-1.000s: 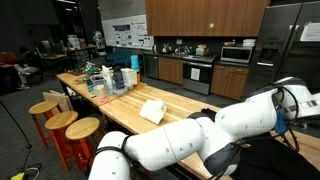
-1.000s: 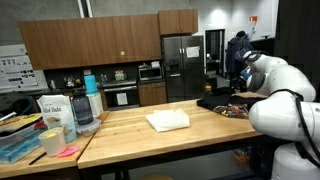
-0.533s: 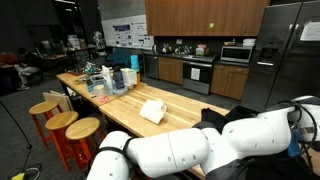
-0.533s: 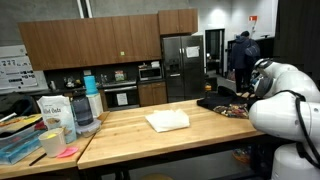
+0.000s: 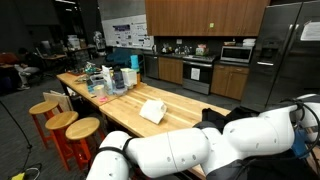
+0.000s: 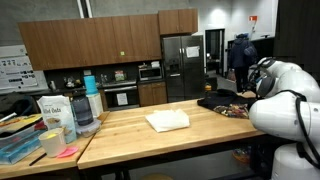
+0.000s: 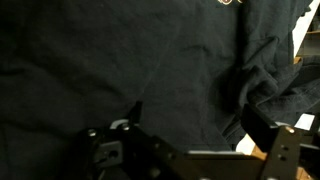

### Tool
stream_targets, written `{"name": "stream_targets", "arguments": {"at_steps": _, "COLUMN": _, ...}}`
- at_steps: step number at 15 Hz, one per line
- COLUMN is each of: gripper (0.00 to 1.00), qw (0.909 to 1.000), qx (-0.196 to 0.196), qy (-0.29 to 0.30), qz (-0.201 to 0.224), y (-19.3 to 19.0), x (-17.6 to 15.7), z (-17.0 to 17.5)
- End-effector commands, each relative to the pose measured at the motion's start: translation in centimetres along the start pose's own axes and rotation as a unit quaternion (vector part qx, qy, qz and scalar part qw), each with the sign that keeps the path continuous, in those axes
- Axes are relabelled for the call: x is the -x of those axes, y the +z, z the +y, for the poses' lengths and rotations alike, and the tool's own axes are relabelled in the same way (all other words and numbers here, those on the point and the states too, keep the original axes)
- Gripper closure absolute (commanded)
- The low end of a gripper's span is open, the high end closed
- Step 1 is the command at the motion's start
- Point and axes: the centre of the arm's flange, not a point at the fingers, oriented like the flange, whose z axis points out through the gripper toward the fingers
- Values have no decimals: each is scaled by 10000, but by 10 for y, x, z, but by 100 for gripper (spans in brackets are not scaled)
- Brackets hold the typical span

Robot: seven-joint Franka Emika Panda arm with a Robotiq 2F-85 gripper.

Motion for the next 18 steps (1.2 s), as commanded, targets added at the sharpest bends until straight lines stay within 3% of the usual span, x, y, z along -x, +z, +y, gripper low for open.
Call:
{"name": "stream_targets", "arguments": {"at_steps": 1, "gripper": 0, "qw": 9991, "qx": 369, "qy": -15, "qz": 184, "y": 4, "x": 74, "z": -10}}
{"name": "stream_targets", "arguments": {"at_steps": 6, "gripper": 0, "qw": 9950, "qx": 978, "qy": 73, "qz": 174, "y": 4, "x": 71, "z": -32}}
{"name": "stream_targets", "arguments": {"at_steps": 10, "gripper": 0, "qw": 9840, "qx": 1765, "qy": 249, "qz": -11, "y": 21, "x": 66, "z": -74}}
{"name": "stream_targets", "arguments": {"at_steps": 14, "gripper": 0, "qw": 9619, "qx": 2672, "qy": 472, "qz": -329, "y": 60, "x": 68, "z": -134}}
{"name": "stream_targets", "arguments": {"at_steps": 18, "gripper": 0, "qw": 9310, "qx": 3496, "qy": 711, "qz": -775, "y": 120, "x": 93, "z": -201}}
